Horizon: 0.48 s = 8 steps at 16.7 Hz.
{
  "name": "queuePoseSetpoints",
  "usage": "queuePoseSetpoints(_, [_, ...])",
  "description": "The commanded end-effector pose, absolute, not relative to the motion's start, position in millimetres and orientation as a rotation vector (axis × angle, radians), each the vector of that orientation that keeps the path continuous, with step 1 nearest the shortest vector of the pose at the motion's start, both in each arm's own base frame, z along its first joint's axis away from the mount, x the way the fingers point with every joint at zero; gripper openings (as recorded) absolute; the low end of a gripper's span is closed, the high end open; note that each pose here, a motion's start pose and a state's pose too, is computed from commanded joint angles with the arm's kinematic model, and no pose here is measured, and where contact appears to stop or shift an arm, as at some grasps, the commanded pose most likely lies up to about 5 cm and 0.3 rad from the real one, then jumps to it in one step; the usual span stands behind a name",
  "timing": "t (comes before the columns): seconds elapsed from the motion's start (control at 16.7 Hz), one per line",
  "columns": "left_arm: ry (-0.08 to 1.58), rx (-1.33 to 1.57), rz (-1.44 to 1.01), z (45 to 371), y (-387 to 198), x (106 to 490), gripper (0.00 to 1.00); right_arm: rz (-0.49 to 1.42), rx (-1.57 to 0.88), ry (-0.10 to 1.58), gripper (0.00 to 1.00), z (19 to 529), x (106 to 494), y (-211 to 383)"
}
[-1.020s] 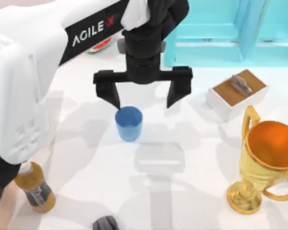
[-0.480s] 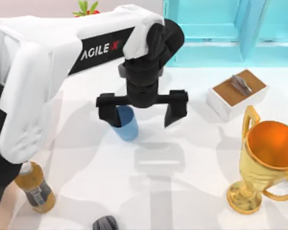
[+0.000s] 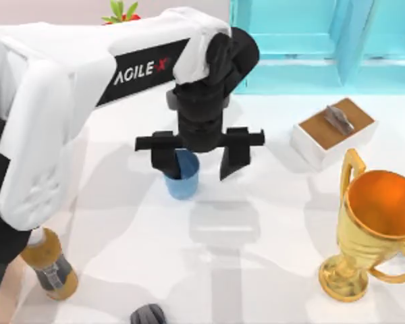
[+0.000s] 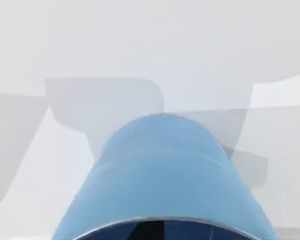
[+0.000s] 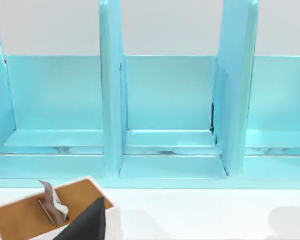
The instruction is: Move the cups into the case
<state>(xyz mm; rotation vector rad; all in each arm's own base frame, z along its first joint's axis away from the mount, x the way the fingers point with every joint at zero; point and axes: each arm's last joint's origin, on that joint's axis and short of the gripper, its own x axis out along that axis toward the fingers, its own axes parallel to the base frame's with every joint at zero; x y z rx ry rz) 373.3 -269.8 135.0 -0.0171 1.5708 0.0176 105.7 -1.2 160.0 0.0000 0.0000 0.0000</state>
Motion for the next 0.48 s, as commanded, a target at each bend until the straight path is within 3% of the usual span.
queuePoseSetpoints(0.36, [1.571,-0.017,0.018,135.0,-269.8,373.3,0.02,0.0,0.0,0.0,1.0,160.0,105.7,-1.2])
queuePoseSetpoints(0.48, [1.571,-0.017,0.018,135.0,-269.8,373.3,0.0,0.0,0.0,0.0,1.0,160.0,105.7,-1.2])
